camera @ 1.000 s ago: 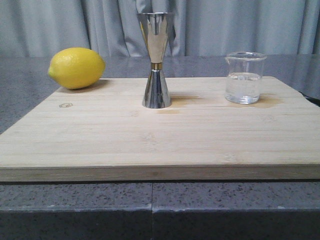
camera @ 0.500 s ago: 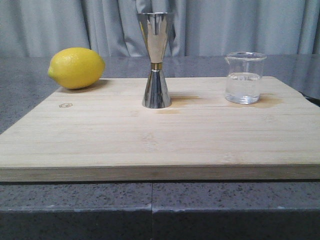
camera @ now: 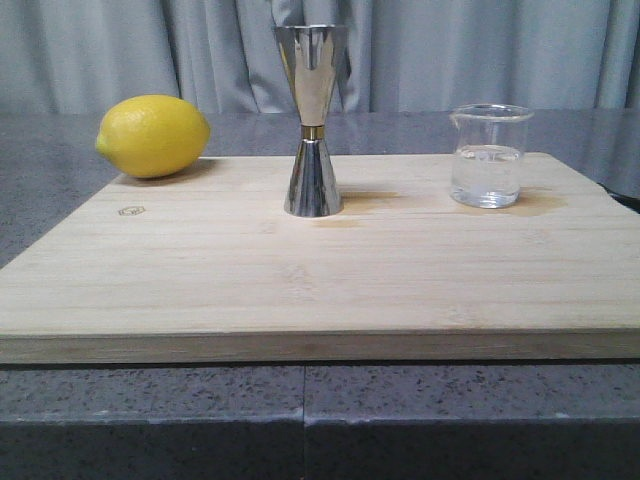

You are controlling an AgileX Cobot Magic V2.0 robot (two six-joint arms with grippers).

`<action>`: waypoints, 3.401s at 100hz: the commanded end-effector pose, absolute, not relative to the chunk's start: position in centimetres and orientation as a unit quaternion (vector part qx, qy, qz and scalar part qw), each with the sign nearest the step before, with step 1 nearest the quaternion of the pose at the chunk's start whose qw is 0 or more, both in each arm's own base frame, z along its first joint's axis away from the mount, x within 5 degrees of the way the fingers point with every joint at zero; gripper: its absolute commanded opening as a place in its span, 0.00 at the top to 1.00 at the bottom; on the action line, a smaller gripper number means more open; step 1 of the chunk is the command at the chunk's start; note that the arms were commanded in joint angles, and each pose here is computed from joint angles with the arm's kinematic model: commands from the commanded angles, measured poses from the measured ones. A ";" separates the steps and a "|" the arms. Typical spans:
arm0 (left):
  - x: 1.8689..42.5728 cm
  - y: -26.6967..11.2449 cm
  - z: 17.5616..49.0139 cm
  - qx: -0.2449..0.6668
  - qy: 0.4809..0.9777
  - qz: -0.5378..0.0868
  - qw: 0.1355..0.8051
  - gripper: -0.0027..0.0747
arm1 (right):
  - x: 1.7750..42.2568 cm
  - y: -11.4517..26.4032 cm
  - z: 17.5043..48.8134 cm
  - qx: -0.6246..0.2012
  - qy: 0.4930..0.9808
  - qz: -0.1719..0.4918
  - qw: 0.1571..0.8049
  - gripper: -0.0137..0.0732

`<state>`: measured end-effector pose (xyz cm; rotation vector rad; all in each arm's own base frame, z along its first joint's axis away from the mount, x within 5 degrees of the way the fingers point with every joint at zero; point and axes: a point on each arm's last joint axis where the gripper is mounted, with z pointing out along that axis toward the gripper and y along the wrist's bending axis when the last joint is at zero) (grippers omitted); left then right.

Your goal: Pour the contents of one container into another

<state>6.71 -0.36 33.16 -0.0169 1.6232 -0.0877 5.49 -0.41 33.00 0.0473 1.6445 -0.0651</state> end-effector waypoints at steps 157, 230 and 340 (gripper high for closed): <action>13.3 -2.8 37.5 0.123 0.840 -0.101 0.519 0.37 | 10.9 -0.8 35.5 0.015 0.820 -0.030 0.572 0.22; 23.2 -8.1 33.5 0.351 0.725 -0.342 0.484 0.37 | 11.0 -0.8 35.4 0.015 0.820 -0.030 0.571 0.22; 27.0 -14.1 24.2 0.424 0.573 -0.468 0.523 0.37 | 11.1 -0.8 35.6 0.014 0.813 -0.030 0.581 0.22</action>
